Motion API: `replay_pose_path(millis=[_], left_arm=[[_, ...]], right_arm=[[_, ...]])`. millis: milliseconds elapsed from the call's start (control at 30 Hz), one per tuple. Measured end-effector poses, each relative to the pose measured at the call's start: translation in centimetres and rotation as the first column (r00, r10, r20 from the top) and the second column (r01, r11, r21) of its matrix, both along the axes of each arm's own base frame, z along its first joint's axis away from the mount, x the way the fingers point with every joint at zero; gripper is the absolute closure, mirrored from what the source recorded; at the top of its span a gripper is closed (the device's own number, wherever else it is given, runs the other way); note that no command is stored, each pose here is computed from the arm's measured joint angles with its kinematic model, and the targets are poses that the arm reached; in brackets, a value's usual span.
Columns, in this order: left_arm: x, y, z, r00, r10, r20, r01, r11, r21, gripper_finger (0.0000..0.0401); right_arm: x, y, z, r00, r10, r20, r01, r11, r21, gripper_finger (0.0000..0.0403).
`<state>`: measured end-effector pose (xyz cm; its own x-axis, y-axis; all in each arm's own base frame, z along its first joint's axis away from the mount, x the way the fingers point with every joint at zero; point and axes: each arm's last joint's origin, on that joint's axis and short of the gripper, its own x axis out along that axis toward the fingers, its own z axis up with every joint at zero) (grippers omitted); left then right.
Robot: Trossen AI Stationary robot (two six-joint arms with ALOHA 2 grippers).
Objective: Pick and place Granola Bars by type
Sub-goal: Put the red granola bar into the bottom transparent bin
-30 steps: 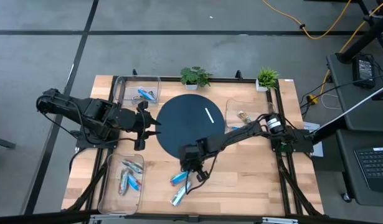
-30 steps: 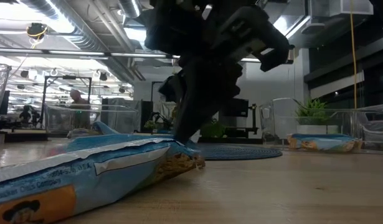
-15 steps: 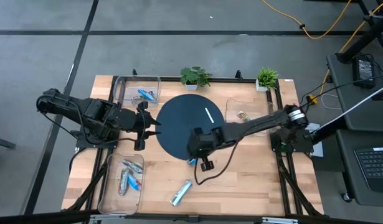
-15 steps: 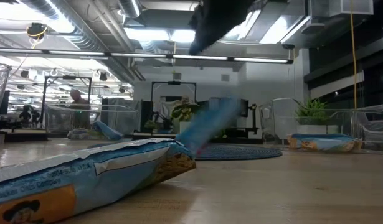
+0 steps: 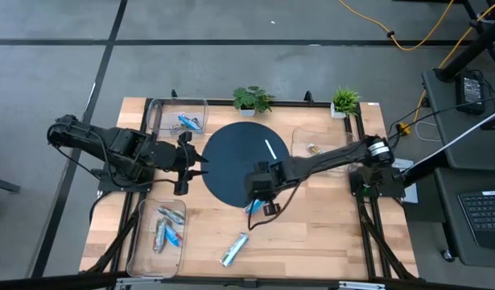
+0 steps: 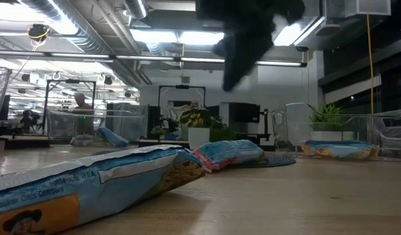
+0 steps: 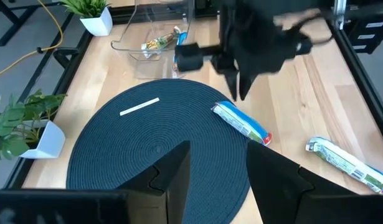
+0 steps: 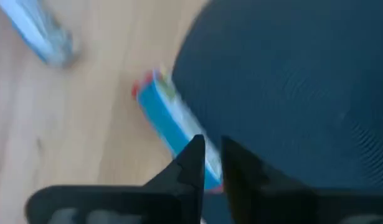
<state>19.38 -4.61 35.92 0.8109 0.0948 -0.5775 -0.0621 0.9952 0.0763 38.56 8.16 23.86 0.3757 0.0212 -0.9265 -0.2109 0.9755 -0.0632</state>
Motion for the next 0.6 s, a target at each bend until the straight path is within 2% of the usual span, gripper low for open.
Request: replay_pose_path(millis=[167,433,600], left_arm=[[0.0,0.0,0.0,1.000,0.006,0.002,-0.006,1.000,-0.008,0.0256],[0.0,0.0,0.0,1.000,0.021,0.005,-0.021,0.999,-0.030,0.0256],[0.0,0.0,0.0,1.000,0.026,0.006,-0.026,0.999,-0.028,0.0256]], right_arm=[[0.2,-0.1,-2.7,0.985,0.107,-0.133,-0.110,0.994,-0.017,0.0281],[0.6,-0.1,-4.4,0.969,0.158,-0.189,-0.160,0.987,0.006,0.0136],[1.0,-0.3,-5.5,0.966,0.150,-0.209,-0.161,0.986,-0.039,0.0093]])
